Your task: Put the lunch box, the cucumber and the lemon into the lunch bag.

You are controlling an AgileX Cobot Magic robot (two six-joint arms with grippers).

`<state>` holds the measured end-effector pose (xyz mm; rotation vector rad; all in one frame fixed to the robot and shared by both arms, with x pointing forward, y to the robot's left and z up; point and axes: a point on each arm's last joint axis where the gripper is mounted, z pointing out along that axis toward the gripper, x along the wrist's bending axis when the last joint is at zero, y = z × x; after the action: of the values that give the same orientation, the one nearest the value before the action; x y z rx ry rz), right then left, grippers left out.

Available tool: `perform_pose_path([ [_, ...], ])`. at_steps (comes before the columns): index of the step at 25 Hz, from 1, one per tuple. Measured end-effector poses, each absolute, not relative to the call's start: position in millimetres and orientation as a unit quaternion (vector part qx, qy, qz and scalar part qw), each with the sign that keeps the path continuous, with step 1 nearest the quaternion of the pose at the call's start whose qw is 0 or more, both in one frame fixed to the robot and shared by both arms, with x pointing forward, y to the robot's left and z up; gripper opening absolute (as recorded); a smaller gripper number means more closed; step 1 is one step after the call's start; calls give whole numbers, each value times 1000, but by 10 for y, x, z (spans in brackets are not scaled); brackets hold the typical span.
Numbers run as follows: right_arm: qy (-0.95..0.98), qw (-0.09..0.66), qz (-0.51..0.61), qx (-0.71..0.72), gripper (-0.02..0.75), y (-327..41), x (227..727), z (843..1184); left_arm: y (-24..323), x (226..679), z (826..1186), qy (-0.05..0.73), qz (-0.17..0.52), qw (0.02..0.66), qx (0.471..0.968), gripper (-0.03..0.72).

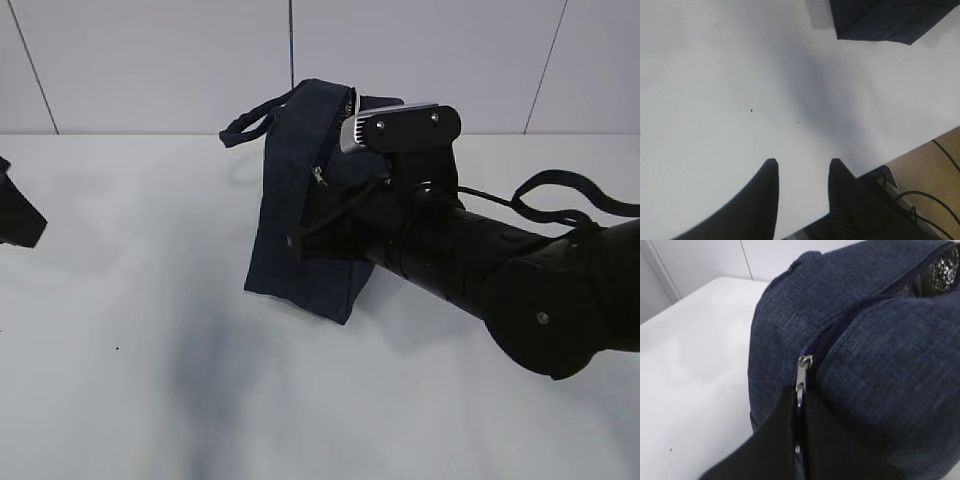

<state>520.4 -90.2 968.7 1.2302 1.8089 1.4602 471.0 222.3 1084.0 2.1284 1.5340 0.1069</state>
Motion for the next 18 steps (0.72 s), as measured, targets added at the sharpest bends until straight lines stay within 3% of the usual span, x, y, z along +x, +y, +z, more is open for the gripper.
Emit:
perform_pose_path([
  [10, 696, 218, 502, 465, 17, -881, 5170, 9769, 2109, 4820, 10333, 493, 68, 336, 800, 262],
  [18, 719, 179, 473, 476, 17, -766, 5243, 9934, 1968, 5058, 9989, 446, 41, 357, 820, 402],
])
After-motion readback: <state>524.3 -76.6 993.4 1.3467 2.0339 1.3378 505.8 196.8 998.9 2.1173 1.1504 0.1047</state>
